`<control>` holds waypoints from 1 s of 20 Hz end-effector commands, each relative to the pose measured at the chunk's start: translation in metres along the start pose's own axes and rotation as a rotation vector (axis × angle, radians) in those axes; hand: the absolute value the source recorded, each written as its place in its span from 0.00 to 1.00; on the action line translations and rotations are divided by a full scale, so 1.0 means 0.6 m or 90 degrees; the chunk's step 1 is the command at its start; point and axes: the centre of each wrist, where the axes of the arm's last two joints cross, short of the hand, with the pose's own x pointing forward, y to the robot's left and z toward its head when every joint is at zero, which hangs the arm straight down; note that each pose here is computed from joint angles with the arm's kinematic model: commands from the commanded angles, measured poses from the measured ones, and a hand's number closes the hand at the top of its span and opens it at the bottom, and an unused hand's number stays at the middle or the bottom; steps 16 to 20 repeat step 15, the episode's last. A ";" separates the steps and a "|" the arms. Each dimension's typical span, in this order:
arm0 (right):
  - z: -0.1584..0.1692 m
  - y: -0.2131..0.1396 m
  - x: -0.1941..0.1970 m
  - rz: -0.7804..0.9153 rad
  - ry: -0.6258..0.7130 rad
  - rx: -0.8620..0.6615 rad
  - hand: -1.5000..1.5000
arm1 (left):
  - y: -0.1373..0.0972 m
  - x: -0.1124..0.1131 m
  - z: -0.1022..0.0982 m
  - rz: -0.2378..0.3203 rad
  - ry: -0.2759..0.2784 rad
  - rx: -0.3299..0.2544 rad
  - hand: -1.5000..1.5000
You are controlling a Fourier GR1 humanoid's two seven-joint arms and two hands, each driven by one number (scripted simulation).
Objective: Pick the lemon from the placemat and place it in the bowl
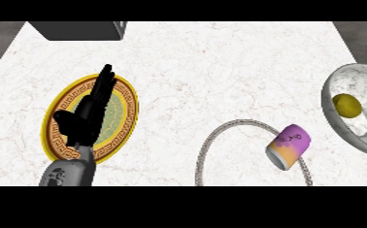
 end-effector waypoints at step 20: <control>0.132 -0.149 -0.092 -0.089 -0.002 0.077 0.00 | -0.027 0.003 -0.006 0.006 0.001 -0.004 0.50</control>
